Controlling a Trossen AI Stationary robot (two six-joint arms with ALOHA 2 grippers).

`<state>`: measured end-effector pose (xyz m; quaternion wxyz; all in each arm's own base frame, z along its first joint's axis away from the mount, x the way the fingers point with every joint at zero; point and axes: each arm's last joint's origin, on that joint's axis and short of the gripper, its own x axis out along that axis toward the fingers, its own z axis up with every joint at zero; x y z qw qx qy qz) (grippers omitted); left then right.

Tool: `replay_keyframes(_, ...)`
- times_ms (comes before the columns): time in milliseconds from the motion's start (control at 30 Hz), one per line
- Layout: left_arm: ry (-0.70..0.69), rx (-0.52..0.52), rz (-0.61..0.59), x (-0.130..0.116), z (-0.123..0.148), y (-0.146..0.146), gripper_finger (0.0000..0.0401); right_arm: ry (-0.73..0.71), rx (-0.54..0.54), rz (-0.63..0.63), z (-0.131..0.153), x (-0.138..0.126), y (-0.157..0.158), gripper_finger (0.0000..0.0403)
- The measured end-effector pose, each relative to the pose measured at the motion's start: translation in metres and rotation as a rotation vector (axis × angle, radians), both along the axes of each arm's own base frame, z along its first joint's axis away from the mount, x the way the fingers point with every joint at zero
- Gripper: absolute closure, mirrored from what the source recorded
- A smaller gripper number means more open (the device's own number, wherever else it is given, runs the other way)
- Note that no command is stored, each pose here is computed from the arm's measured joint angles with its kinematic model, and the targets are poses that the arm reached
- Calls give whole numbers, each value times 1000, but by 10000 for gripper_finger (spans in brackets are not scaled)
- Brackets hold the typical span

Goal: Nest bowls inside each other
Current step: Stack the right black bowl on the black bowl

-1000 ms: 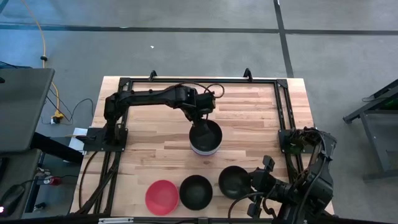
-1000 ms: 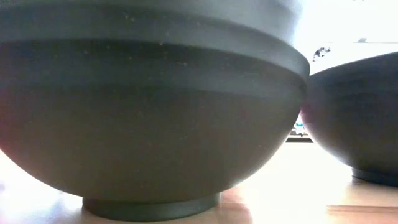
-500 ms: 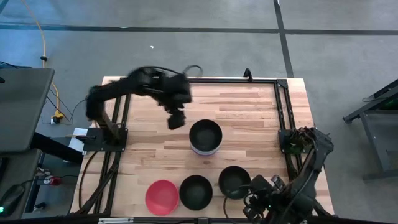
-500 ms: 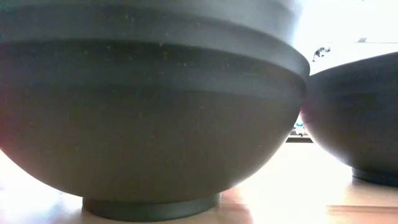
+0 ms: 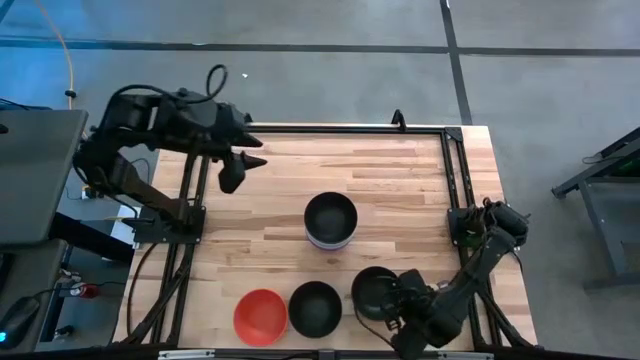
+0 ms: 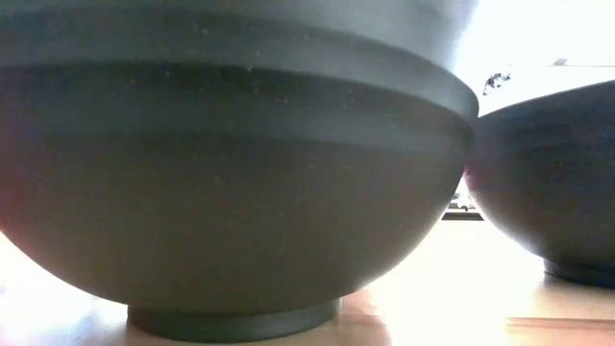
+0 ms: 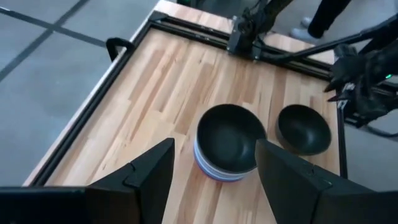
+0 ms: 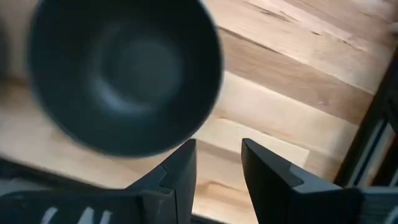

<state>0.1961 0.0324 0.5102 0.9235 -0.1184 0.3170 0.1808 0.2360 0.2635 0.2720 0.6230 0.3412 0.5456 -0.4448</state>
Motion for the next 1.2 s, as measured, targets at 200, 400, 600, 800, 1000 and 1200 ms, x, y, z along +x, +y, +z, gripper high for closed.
replay_keyframes(200,-9,5,-1,-5,2,-6,190,86,13,-64,-21,10,-15,285)
replay_keyframes(400,11,15,-27,-2,0,-9,190,49,59,-97,-46,20,-19,285)
replay_keyframes(600,12,18,-36,-2,0,-9,190,61,111,-171,-69,18,-20,285)
replay_keyframes(800,19,35,-57,-2,0,-9,190,54,102,-201,-76,17,-21,285)
replay_keyframes(1000,23,46,-60,-2,0,-7,190,49,41,-171,-76,17,-27,285)
replay_keyframes(1200,23,45,-54,-2,0,-6,190,94,-22,-75,-75,18,-38,285)
